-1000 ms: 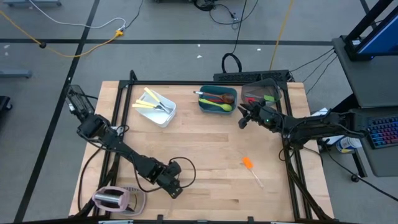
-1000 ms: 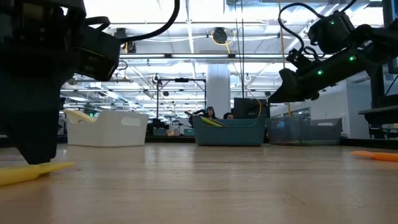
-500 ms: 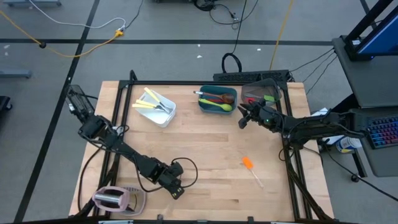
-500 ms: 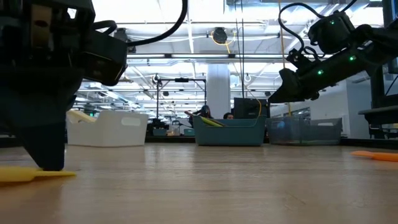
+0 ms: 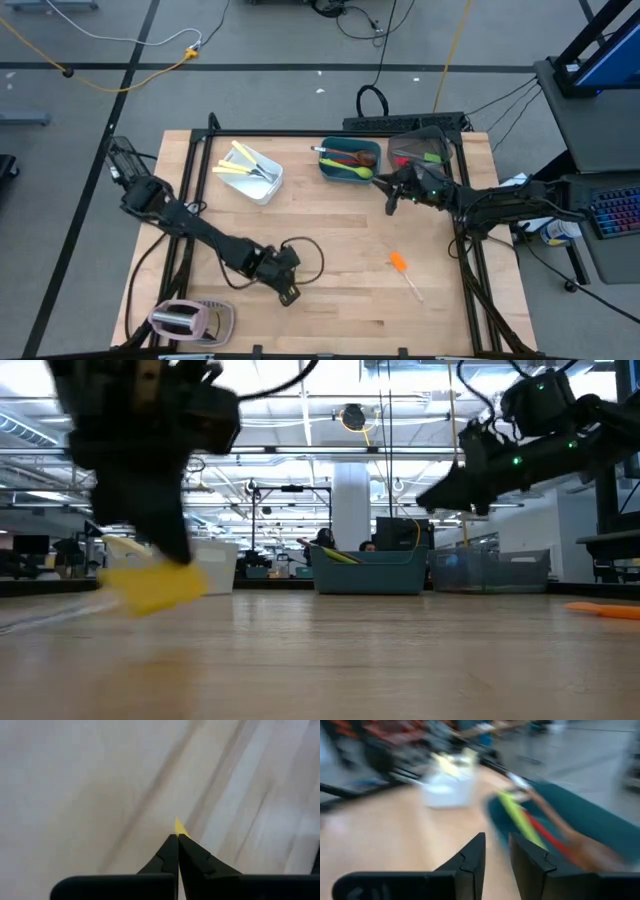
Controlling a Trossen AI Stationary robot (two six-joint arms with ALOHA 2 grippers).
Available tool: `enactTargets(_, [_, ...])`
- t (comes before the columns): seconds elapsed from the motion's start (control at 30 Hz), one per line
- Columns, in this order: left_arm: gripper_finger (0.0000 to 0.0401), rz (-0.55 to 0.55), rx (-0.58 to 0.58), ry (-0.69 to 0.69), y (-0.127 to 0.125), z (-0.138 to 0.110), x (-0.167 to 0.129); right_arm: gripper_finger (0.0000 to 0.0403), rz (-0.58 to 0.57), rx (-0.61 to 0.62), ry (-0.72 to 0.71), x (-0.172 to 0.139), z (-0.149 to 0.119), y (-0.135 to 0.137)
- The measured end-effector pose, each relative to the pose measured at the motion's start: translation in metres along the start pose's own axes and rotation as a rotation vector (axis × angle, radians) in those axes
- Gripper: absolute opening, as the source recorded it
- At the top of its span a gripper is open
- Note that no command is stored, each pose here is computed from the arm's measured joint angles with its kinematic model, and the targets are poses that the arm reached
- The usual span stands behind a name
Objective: Pick & Place Kitchen Items
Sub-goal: Put the yellow spatula into the black bin
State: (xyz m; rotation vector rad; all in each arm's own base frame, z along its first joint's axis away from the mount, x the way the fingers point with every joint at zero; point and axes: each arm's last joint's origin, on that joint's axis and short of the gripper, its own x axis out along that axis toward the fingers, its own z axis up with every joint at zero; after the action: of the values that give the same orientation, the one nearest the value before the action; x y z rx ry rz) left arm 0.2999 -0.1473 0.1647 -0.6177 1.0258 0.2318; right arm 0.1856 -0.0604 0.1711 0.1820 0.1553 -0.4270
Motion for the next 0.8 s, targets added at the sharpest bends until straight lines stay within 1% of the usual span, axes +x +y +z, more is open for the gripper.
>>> enactTargets(0.1, [0.0001,0.022,0.075,-0.101,0.005,0.017,-0.012,0.0077,0.158,0.055,-0.075,-0.001,0.009,0.01])
enactTargets(0.17, [0.0001,0.042,0.127,-0.18,0.009,0.03,-0.02,0.0077,0.226,0.056,-0.109,-0.003,0.012,0.018])
enactTargets(0.3, [0.0001,0.103,0.227,-0.296,0.019,0.052,-0.029,0.0087,0.325,0.021,-0.134,-0.007,0.012,0.036])
enactTargets(0.37, [0.0001,0.128,0.278,-0.351,0.024,0.064,-0.032,0.0101,0.37,0.016,-0.12,-0.009,0.009,0.045])
enactTargets(0.43, [0.0,0.13,0.324,-0.422,0.026,0.077,-0.034,0.0118,0.409,0.015,-0.115,-0.01,0.006,0.053])
enactTargets(0.5, [0.0,0.121,0.381,-0.484,0.028,0.089,-0.035,0.0135,0.418,0.018,-0.126,-0.01,0.003,0.06])
enactTargets(0.63, [0.0,0.068,0.491,-0.624,0.029,0.113,-0.042,0.0159,0.34,0.09,-0.127,-0.005,-0.005,0.068])
enactTargets(0.8, [0.0,0.082,0.577,-0.751,0.034,0.132,-0.05,0.0166,0.329,0.146,-0.129,0.002,-0.013,0.073])
